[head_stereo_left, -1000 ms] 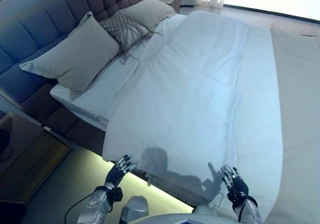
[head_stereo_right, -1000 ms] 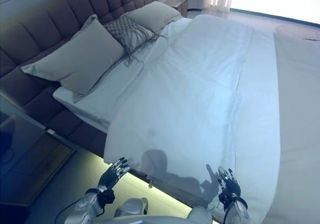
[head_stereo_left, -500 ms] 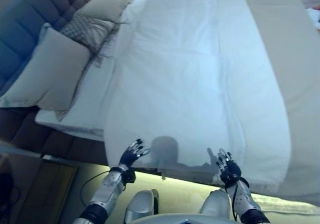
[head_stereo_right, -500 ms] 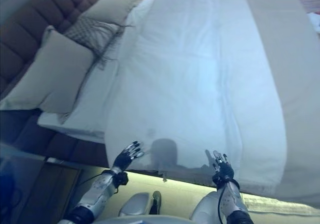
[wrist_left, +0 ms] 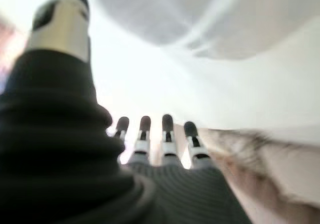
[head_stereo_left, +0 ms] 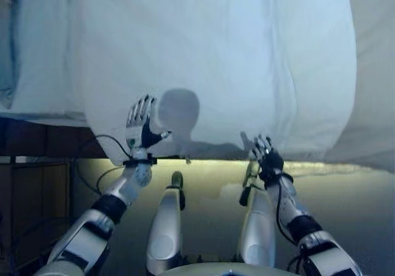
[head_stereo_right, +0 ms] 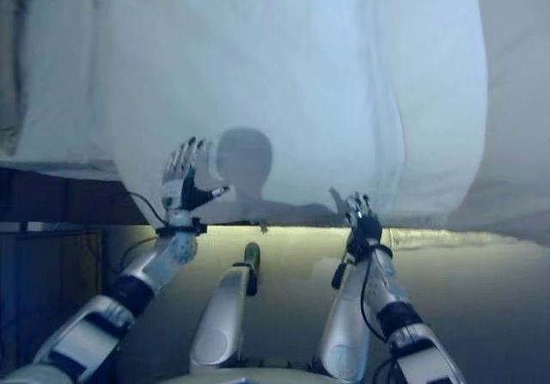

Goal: Make the bed neatly

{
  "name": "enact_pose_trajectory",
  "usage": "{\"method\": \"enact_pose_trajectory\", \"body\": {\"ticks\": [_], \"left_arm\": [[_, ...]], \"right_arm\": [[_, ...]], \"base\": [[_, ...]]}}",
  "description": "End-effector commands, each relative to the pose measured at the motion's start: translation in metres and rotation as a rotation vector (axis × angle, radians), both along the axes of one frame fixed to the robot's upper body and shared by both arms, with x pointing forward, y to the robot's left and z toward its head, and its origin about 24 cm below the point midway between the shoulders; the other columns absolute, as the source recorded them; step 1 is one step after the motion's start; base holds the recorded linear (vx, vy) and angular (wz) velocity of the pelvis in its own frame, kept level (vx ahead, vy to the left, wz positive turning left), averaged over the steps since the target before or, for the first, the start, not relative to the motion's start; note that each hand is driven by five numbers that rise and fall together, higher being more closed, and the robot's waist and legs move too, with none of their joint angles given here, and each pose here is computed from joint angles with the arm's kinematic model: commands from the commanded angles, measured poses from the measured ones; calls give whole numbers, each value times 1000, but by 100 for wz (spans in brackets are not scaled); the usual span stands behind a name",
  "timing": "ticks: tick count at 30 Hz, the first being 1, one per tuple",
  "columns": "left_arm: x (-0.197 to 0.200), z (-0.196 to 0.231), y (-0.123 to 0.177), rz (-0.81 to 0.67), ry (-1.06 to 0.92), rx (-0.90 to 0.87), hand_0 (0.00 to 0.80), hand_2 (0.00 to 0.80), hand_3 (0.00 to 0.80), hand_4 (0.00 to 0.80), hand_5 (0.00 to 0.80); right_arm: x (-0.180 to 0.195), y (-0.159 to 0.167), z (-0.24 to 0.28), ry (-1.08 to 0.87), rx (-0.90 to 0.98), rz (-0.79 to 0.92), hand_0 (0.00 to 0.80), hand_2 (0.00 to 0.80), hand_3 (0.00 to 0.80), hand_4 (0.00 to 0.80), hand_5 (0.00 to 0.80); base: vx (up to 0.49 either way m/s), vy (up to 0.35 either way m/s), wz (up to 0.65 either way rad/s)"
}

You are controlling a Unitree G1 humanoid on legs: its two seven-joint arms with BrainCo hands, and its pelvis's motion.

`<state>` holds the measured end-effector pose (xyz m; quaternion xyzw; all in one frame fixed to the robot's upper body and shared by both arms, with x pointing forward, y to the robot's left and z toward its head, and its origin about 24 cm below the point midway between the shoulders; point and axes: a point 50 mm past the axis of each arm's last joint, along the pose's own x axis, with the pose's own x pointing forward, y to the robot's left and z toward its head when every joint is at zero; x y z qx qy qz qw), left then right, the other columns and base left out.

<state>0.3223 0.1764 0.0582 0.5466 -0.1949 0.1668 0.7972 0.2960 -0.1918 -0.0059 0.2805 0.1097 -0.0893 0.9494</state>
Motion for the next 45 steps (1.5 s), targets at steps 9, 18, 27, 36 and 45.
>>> {"method": "enact_pose_trajectory", "body": {"ticks": [9, 18, 27, 36, 45], "left_arm": [[12, 12, -7, 95, -86, 281, 0, 0, 0, 0, 0], [21, 8, 3, 139, 41, 293, 0, 0, 0, 0, 0], [21, 10, 26, 244, 31, 293, 0, 0, 0, 0, 0], [31, 29, 43, 330, 4, 383, 0, 0, 0, 0, 0], [33, 22, 32, 324, 70, 441, 800, 800, 800, 800, 800]], "right_arm": [[7, -12, 50, -173, -114, -2, 0, 0, 0, 0, 0], [12, -6, 91, -328, -128, -19, 0, 0, 0, 0, 0], [8, 3, 104, -380, -70, 1, 0, 0, 0, 0, 0], [8, 6, 116, -425, -56, 3, 0, 0, 0, 0, 0], [9, 11, 126, -468, -51, -1, 0, 0, 0, 0, 0]], "base": [[-19, 148, -14], [-16, -6, -6], [28, -23, -12], [-4, -2, -1], [-2, -3, -1]]}}
